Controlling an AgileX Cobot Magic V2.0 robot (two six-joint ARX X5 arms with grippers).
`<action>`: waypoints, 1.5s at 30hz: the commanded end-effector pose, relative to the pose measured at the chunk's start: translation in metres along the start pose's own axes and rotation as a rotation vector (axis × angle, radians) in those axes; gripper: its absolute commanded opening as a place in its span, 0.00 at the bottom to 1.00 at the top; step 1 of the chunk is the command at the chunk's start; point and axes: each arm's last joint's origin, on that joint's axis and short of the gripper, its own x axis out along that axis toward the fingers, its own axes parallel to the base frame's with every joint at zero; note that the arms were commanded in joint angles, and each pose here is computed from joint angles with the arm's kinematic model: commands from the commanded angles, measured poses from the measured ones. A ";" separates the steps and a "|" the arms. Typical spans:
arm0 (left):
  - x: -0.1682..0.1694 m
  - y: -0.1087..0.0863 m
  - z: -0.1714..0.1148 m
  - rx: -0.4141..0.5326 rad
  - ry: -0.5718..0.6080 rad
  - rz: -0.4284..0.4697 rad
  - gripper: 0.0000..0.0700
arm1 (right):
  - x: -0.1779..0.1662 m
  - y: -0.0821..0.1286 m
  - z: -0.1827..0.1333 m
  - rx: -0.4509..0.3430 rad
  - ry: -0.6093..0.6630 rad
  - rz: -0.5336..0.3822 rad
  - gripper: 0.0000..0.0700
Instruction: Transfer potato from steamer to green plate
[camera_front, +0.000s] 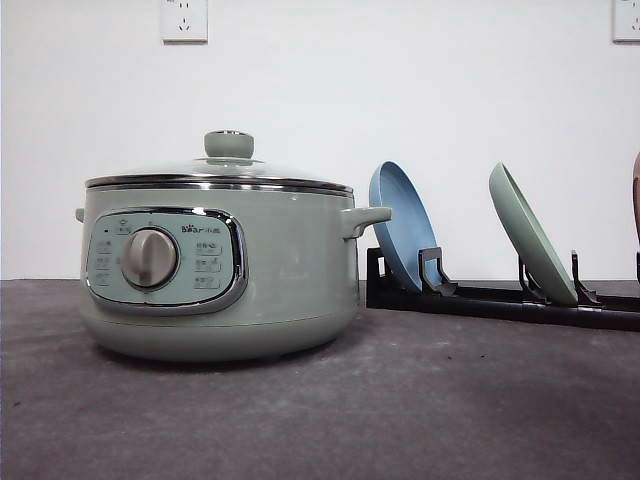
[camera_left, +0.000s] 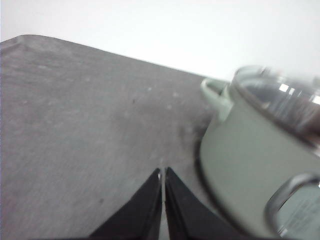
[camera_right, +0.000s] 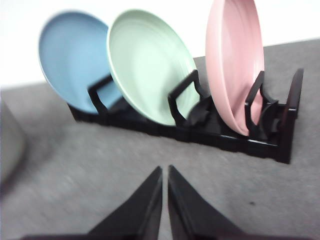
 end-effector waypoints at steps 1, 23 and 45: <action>-0.004 -0.005 0.019 -0.070 -0.056 -0.017 0.00 | -0.005 0.005 0.017 0.084 -0.064 0.022 0.01; 0.022 -0.067 0.175 0.026 0.232 -0.293 0.00 | -0.026 0.051 0.171 0.070 0.105 0.259 0.01; 0.024 -0.096 0.182 0.220 0.447 -0.616 0.08 | -0.007 0.072 0.184 -0.105 0.366 0.569 0.01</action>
